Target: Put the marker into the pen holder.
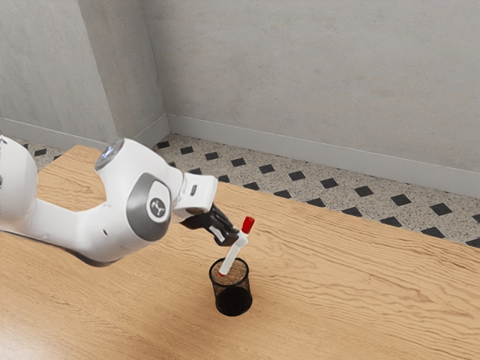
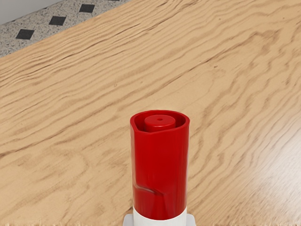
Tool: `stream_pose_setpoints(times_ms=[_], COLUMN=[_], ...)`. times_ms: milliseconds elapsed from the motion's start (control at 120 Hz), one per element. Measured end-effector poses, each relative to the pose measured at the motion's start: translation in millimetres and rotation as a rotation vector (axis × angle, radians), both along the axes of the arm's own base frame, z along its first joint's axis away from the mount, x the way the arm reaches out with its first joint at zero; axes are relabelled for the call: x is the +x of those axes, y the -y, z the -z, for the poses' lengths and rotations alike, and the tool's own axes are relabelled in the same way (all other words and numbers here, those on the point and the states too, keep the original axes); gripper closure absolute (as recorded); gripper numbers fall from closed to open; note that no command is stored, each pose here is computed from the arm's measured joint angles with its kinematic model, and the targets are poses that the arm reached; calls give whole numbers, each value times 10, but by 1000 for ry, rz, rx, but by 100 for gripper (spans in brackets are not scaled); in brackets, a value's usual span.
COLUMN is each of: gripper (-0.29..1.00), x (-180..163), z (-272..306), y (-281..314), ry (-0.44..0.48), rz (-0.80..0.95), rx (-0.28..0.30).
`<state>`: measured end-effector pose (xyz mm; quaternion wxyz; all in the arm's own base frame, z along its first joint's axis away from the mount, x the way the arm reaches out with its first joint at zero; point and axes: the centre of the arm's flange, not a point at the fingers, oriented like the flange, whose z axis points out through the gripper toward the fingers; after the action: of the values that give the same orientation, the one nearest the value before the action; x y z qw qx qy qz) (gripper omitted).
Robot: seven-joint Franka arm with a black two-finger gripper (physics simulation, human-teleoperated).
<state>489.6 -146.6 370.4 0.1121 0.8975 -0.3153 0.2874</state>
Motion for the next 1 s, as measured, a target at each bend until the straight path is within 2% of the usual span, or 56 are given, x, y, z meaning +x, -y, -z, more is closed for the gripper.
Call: stream_pose_setpoints(times_ms=[508,708,833,892,917,958,1000], gripper=[78,37,21,16,14,11,10], x=[-3,-9,-3,71,251,544,571], z=[63,59,15,-386,-874,-2118,-2922], y=[-10,12,27,73,95,158,-27], ry=[-6,-11,-6,50,113,232,244], rz=[3,21,30,71,125,235,250], rx=[7,7,3,-24,-16,50,136])
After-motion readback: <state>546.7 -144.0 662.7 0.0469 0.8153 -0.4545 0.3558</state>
